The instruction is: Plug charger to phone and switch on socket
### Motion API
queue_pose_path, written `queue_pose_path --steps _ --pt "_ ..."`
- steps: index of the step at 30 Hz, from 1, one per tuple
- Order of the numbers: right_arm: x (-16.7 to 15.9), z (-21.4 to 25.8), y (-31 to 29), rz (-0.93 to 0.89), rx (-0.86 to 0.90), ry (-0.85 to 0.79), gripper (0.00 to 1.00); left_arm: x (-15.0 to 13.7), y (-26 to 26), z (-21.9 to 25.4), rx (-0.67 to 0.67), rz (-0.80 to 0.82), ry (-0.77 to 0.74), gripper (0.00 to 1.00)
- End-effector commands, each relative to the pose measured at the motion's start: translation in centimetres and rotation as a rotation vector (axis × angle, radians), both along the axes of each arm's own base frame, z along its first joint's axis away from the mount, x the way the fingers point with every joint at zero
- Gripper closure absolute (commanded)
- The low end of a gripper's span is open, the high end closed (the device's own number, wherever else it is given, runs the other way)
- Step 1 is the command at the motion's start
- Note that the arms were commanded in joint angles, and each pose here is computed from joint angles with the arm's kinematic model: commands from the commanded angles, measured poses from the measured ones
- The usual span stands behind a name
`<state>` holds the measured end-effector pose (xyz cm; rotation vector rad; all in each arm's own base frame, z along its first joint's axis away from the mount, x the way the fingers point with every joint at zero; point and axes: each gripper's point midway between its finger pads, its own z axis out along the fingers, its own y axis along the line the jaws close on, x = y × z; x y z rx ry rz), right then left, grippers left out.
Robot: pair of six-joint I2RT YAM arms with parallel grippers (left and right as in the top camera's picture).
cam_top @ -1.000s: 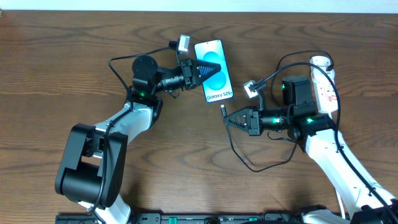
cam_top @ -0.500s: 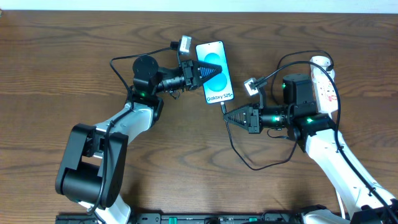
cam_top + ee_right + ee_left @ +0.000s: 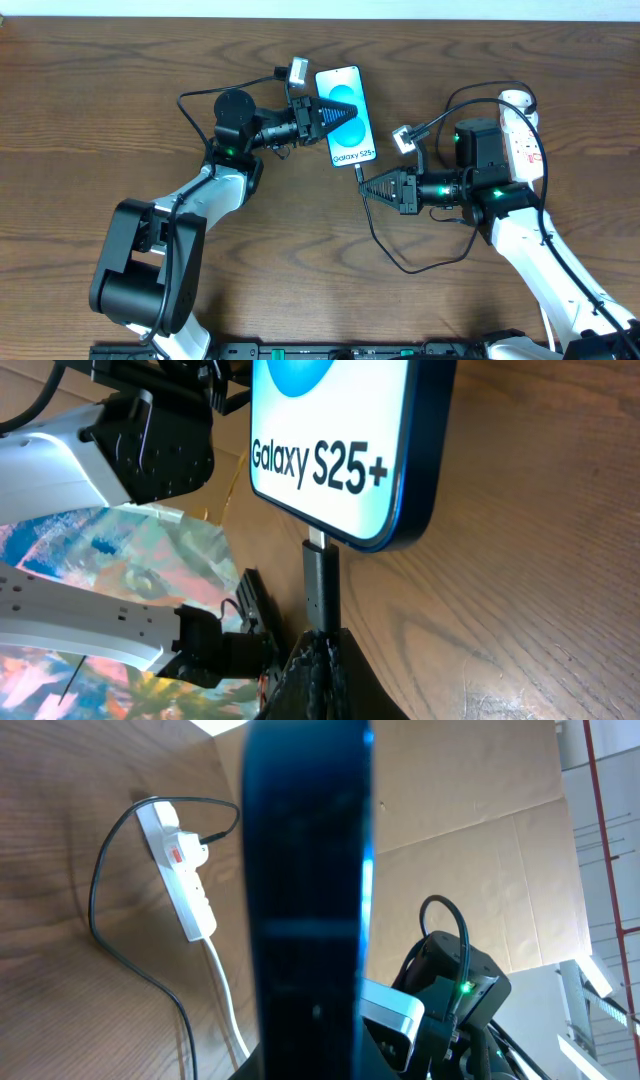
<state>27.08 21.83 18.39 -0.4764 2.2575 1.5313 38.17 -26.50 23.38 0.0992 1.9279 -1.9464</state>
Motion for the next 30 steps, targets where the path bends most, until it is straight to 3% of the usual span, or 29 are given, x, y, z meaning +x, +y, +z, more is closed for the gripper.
queue_pose_path --steps 1,30 --pt "-0.2 0.3 -0.1 0.005 0.019 0.008 0.99 0.4 0.0 1.7 -0.014 0.017 -0.057 0.93" --pt "0.0 0.3 -0.2 -0.003 0.015 0.01 0.99 -0.4 -0.7 1.7 -0.006 -0.02 -0.082 0.92"
